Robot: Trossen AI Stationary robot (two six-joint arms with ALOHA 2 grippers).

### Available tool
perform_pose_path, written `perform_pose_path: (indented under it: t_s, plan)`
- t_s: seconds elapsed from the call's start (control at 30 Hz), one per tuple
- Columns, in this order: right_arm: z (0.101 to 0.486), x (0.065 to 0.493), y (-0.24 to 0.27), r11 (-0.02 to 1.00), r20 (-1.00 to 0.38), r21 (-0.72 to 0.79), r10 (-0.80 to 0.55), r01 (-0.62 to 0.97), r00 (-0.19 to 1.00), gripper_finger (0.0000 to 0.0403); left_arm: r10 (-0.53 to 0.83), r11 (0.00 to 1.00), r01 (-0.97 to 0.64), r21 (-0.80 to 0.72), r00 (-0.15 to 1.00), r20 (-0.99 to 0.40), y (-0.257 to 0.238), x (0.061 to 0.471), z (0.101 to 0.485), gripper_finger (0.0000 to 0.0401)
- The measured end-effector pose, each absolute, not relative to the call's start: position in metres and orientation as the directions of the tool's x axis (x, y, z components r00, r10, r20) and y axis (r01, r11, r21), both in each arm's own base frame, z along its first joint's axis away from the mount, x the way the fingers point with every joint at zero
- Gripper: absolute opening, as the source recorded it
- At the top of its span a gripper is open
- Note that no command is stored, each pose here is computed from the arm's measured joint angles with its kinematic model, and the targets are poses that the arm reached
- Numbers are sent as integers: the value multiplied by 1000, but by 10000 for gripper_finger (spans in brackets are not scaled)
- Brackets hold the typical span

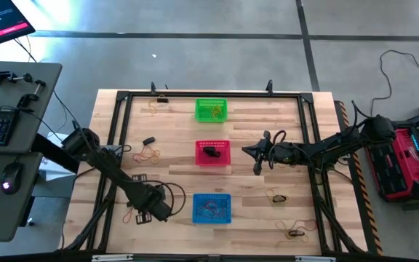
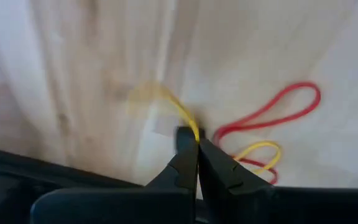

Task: Sort rubber bands into baskets
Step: Put the yellow rubber band into the green bin

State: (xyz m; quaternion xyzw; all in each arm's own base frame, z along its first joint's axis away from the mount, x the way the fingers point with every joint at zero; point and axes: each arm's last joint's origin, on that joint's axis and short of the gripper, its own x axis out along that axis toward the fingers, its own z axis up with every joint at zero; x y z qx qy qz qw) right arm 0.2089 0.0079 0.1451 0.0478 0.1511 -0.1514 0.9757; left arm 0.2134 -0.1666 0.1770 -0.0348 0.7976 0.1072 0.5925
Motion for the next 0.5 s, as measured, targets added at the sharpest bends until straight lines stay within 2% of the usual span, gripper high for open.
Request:
perform_pose_path:
  t_s: [0.37,0.5]
  plan:
    - [145,209,8,950,-310,47,-281,309,909,0,178,972,-125,201,-179,-968,-144,244,206,0]
    - [145,209,8,950,-309,46,-280,309,909,0,236,962,-101,255,-171,-957,-131,252,218,0]
